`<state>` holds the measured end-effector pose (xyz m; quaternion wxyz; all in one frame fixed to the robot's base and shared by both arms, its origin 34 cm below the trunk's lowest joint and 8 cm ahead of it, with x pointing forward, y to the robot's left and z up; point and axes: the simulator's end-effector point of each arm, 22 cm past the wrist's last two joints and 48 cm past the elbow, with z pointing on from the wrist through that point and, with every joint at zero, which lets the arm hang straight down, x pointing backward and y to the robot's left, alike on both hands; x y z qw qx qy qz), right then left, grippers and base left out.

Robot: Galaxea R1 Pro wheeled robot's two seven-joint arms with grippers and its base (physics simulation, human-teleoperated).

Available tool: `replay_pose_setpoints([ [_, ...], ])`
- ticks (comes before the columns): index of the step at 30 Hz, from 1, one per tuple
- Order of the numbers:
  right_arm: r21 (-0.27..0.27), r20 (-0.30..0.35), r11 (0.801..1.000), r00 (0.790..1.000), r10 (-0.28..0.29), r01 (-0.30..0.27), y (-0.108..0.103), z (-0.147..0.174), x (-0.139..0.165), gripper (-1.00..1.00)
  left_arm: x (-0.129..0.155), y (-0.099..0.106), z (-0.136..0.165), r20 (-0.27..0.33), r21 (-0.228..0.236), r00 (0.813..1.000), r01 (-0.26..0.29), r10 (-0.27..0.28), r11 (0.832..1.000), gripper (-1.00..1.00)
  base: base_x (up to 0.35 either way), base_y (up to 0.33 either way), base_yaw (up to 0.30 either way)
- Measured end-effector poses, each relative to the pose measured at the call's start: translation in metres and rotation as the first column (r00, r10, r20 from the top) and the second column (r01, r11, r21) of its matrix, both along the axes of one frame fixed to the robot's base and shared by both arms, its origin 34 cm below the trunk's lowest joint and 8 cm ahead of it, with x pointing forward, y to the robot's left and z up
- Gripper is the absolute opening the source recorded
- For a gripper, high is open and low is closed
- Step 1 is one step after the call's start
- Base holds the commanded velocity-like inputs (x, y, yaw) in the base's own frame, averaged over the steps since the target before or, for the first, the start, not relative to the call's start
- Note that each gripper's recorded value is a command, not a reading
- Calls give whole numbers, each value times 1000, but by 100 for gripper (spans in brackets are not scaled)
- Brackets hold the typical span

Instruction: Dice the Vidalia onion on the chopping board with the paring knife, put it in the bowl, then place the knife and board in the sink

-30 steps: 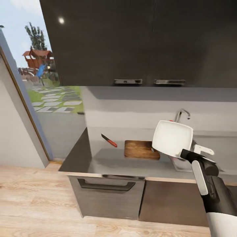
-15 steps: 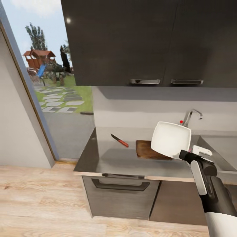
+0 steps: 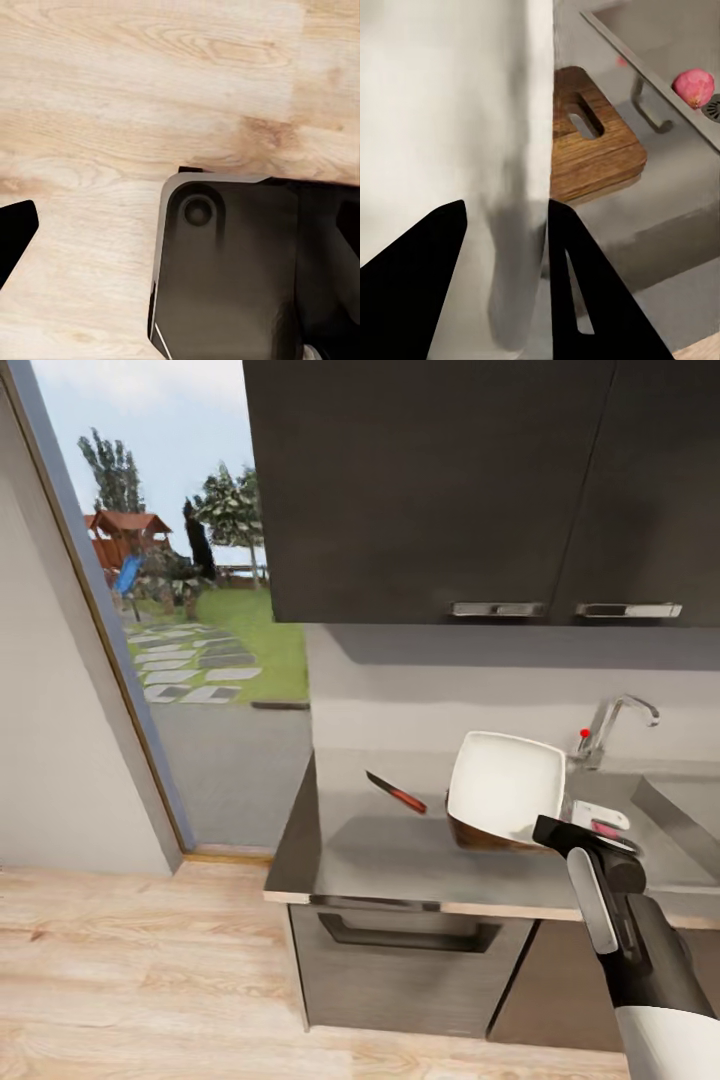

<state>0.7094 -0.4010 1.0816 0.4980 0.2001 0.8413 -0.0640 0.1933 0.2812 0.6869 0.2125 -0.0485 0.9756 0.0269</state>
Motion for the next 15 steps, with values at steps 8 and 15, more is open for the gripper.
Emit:
replay_pose_setpoints([
  [8, -2, -3, 1000, 1000, 8, -8, 4, 0, 1, -100, 0, 0, 0, -1, 0, 1000, 0, 0, 1000, 100, 247, 206, 0],
  [15, 5, -70, 998, 995, 64, -64, 25, -14, -2, -100, 0, 0, 0, -1, 0, 1000, 0, 0, 1000, 100, 222, 151, 0],
])
